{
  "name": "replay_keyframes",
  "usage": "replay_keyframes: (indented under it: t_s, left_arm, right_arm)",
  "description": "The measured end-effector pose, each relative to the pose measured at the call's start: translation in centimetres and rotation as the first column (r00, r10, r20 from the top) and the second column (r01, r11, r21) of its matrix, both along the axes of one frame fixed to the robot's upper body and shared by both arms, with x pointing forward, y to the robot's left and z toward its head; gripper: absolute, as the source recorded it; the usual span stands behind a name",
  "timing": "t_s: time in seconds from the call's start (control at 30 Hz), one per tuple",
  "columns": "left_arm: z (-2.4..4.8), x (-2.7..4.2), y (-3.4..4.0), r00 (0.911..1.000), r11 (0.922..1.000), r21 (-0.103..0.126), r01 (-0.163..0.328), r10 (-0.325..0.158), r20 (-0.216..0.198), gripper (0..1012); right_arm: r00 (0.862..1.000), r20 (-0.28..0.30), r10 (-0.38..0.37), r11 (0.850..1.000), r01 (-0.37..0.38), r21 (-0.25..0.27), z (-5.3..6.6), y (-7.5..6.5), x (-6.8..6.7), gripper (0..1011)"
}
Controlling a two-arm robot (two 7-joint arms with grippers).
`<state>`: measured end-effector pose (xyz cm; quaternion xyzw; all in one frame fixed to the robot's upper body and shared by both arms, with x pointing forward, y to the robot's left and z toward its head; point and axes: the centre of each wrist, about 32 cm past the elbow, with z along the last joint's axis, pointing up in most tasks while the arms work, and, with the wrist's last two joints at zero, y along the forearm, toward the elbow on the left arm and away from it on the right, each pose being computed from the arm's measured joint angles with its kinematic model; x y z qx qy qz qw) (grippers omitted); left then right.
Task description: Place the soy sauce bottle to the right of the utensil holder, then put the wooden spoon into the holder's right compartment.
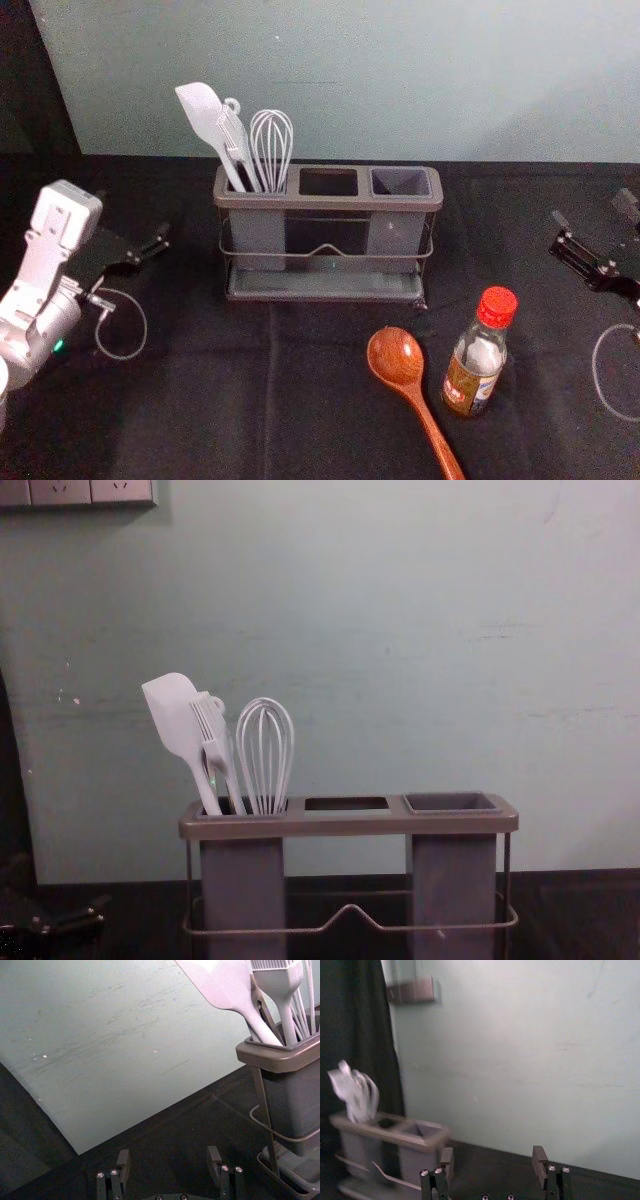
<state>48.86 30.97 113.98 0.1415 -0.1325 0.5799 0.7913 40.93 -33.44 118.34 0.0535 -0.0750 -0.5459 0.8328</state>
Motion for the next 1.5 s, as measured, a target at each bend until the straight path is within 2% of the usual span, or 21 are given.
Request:
replay_keyframes:
  t_s: [0.03,0.07,0.2,0.4,0.53,0.73,0.83,1.1,1.23,1.5]
  left_arm:
    - [0.00,0.00,0.00,1.0000,1.0000,0.000,0.000,0.000,0.000,1005]
    - [0.00,0.00,0.00,1.0000,1.0000,0.000,0.000,0.000,0.000,1005]
    - [0.00,0.00,0.00,1.0000,1.0000,0.000,0.000,0.000,0.000,1005]
    - [0.00,0.00,0.00,1.0000,1.0000,0.000,0.000,0.000,0.000,1005]
    - [0.00,0.00,0.00,1.0000,1.0000,0.000,0.000,0.000,0.000,1005]
    - [0.00,0.00,0.00,1.0000,1.0000,0.000,0.000,0.000,0.000,1005]
    - [0.00,0.00,0.00,1.0000,1.0000,0.000,0.000,0.000,0.000,1005]
    - [0.00,0.00,0.00,1.0000,1.0000,0.000,0.000,0.000,0.000,1005]
    - [0.00,0.00,0.00,1.0000,1.0000,0.000,0.000,0.000,0.000,1005]
    - [0.00,0.00,0.00,1.0000,1.0000,0.000,0.000,0.000,0.000,1005]
  right_arm:
    - [1.000,0.000,0.000,1.000,0.000,0.000,0.0,0.0,0.0,1004]
    - [0.999,0.002,0.036,0.998,-0.036,0.056,0.6,0.2,-0.5,1004]
    - [0.995,-0.036,0.097,0.990,-0.093,0.107,1.5,0.4,-1.3,1004]
    - [0.980,-0.095,0.178,0.980,-0.167,0.113,2.2,0.8,-2.2,1004]
    - [0.963,-0.133,0.235,0.970,-0.224,0.095,2.3,1.2,-2.6,1004]
    - [0.946,-0.159,0.282,0.959,-0.273,0.075,2.0,2.1,-2.7,1004]
    - [0.942,-0.167,0.292,0.956,-0.291,0.032,1.7,2.6,-2.6,1004]
    - [0.946,-0.182,0.267,0.957,-0.283,-0.065,0.9,3.4,-2.5,1004]
    - [0.948,-0.189,0.257,0.957,-0.277,-0.087,0.6,3.5,-2.6,1004]
    - [0.949,-0.192,0.249,0.958,-0.270,-0.094,0.2,3.5,-2.8,1004]
